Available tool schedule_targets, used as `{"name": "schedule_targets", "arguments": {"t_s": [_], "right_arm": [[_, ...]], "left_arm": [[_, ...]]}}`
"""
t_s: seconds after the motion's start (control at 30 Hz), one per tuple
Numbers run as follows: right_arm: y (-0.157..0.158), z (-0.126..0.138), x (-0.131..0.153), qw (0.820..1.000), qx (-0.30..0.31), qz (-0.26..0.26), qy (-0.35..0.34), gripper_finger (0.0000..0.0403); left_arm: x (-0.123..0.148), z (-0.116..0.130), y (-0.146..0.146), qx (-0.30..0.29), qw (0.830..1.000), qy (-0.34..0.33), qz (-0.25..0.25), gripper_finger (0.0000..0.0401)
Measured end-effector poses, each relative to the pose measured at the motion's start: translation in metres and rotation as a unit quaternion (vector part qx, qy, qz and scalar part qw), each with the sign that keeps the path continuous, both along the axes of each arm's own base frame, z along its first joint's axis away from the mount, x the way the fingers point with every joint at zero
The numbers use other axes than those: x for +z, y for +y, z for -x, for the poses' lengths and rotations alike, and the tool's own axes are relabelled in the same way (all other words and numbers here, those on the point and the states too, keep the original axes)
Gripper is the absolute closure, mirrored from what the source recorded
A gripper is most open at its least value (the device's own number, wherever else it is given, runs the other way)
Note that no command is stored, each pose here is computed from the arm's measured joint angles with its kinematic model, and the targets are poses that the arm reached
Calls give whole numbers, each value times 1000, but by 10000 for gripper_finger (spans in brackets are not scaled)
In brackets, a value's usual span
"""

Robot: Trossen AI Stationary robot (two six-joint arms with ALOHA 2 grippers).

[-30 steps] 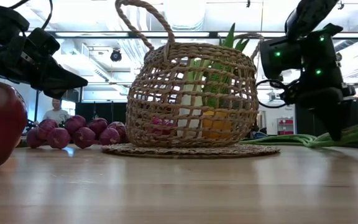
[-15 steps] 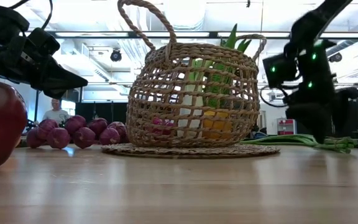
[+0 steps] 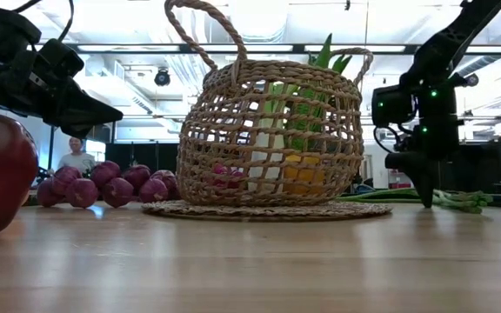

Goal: Build produce basket
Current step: Put the string beans into the basket

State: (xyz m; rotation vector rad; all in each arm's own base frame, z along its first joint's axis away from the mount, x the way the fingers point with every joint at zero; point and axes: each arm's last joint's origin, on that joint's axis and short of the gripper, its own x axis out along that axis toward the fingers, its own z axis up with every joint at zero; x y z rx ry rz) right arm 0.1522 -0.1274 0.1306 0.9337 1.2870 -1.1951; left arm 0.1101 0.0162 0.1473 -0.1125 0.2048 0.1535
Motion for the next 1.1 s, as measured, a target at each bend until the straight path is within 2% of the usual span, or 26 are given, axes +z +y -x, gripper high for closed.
{"name": "schedule_targets", "arguments": {"t_s": [0.37, 0.57, 0.7, 0.8, 0.87, 1.1], "right_arm": [[11, 12, -23, 1000, 4, -7, -6, 228], [27, 4, -18, 997, 74, -23, -6, 326], [42, -6, -5, 992, 122, -27, -9, 369], [51, -10, 4, 990, 136, -28, -9, 377], [55, -10, 8, 989, 138, -44, -13, 365], [56, -11, 17, 987, 154, -35, -34, 251]], "left_arm": [[0, 0, 0, 0, 1000, 0, 0, 401], [0, 0, 0, 0, 1000, 0, 0, 401], [0, 0, 0, 0, 1000, 0, 0, 401], [0, 0, 0, 0, 1000, 0, 0, 401], [0, 0, 0, 0, 1000, 0, 0, 401], [0, 0, 0, 0, 1000, 0, 0, 401]]}}
